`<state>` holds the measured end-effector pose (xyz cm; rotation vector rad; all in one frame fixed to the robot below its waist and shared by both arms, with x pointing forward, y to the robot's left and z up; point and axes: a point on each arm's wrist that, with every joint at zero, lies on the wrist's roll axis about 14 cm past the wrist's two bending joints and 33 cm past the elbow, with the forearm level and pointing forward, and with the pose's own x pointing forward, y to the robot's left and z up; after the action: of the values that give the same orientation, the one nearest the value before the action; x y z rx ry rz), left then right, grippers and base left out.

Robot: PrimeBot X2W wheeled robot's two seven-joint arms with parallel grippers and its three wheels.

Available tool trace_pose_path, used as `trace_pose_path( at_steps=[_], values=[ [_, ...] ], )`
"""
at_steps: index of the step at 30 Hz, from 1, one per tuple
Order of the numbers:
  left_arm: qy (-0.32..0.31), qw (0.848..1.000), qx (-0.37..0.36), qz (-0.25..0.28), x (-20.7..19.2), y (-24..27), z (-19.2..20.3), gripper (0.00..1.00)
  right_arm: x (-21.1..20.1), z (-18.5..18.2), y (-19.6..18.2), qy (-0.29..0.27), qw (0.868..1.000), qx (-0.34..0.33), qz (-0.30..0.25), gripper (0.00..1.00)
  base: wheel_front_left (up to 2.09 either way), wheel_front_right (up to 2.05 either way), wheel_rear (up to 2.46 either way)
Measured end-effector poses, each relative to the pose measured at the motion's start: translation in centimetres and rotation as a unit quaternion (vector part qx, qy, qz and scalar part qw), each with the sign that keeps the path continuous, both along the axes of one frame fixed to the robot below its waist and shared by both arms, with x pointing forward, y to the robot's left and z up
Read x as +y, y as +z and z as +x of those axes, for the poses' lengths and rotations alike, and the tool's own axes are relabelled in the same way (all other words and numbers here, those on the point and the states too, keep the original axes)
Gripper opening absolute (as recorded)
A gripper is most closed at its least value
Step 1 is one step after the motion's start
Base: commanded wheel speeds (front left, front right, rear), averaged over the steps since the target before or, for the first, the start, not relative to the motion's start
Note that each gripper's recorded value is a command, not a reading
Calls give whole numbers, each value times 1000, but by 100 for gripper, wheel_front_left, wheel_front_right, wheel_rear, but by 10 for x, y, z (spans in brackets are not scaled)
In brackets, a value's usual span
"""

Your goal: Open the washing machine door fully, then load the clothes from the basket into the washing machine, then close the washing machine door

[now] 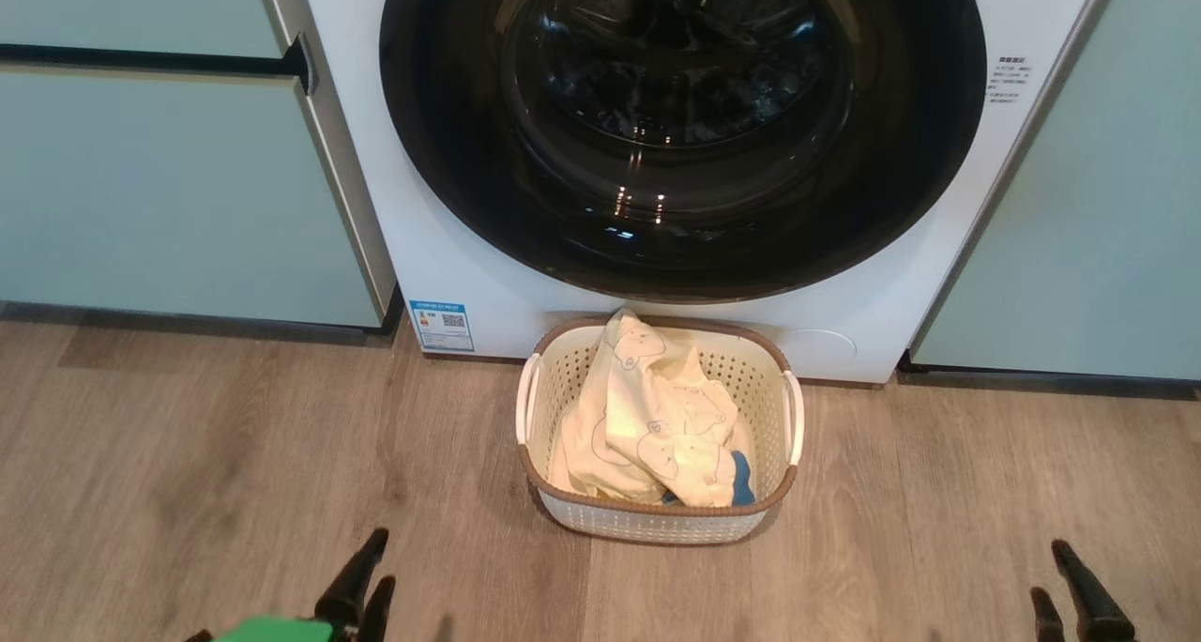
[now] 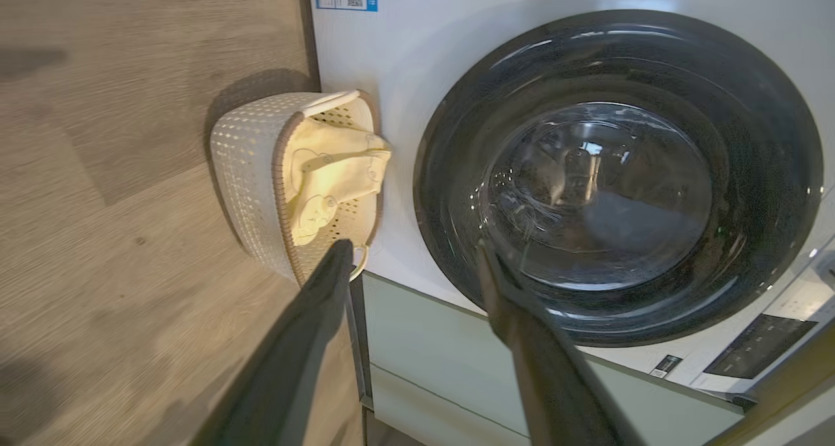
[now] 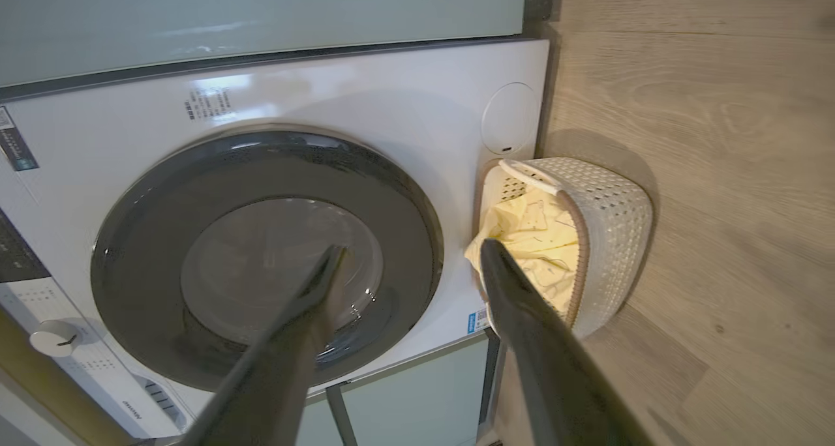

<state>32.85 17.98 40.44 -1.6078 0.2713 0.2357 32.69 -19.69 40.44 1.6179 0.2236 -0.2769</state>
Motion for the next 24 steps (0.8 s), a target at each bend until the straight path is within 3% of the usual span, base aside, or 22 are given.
trace_pose_path(
  at_steps=[10,24],
  values=[
    [2,1000,-11,24,2,7,7,100,3,3,6,2,1000,-10,-10,100,0,0,0],
    [-9,995,-42,93,3,27,23,100,3,18,24,13,997,-35,-73,100,0,0,0]
  ],
)
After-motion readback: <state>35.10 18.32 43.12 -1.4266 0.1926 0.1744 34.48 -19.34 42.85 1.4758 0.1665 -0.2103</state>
